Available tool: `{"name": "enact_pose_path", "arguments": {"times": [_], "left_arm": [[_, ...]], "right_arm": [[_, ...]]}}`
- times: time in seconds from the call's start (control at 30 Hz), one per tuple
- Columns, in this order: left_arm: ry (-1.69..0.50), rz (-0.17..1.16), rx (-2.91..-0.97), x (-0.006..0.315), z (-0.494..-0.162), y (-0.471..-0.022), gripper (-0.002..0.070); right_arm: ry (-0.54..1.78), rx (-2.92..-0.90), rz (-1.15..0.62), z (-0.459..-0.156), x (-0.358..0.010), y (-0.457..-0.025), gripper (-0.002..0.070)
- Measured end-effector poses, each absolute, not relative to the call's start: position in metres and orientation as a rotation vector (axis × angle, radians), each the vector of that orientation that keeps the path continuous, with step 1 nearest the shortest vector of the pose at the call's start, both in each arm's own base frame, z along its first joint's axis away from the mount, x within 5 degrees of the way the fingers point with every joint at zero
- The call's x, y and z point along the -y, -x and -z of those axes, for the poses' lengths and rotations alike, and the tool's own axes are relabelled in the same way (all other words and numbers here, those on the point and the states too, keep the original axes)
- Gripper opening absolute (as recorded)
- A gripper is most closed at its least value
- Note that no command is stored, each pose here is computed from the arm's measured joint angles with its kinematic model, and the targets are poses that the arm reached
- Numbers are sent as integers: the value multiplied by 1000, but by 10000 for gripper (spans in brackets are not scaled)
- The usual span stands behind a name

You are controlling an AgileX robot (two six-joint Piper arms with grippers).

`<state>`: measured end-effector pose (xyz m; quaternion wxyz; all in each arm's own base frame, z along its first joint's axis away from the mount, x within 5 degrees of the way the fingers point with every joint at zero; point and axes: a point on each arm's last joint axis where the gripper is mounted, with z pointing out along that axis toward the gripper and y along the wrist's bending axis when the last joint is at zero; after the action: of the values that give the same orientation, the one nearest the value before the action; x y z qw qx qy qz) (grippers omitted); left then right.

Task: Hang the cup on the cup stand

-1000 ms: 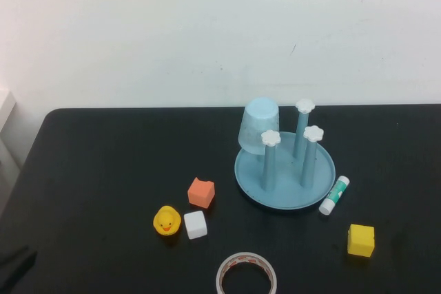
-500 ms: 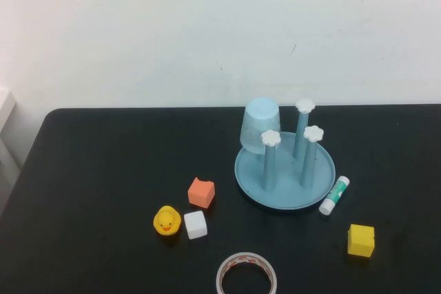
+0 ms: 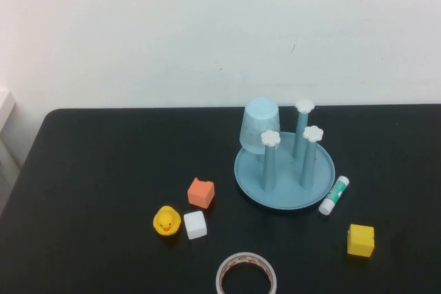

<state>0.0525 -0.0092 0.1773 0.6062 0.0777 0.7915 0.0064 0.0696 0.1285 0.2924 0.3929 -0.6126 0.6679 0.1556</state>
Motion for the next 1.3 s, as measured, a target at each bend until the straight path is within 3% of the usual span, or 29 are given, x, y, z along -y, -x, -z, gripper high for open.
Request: {"name": "enact_pose_path", "arguments": {"times": [0.43, 0.83, 1.3], "left_arm": [[-202, -49, -1832, 8, -177, -52, 0], [32, 20, -1858, 1, -176, -52, 0], [-11, 8, -1860, 1, -176, -52, 0]], "right_arm": [[1554, -1696, -397, -292, -129, -70, -1], [1554, -1696, -397, -292, -129, -70, -1], [1554, -1697, -399, -292, -129, -69, -1]]}}
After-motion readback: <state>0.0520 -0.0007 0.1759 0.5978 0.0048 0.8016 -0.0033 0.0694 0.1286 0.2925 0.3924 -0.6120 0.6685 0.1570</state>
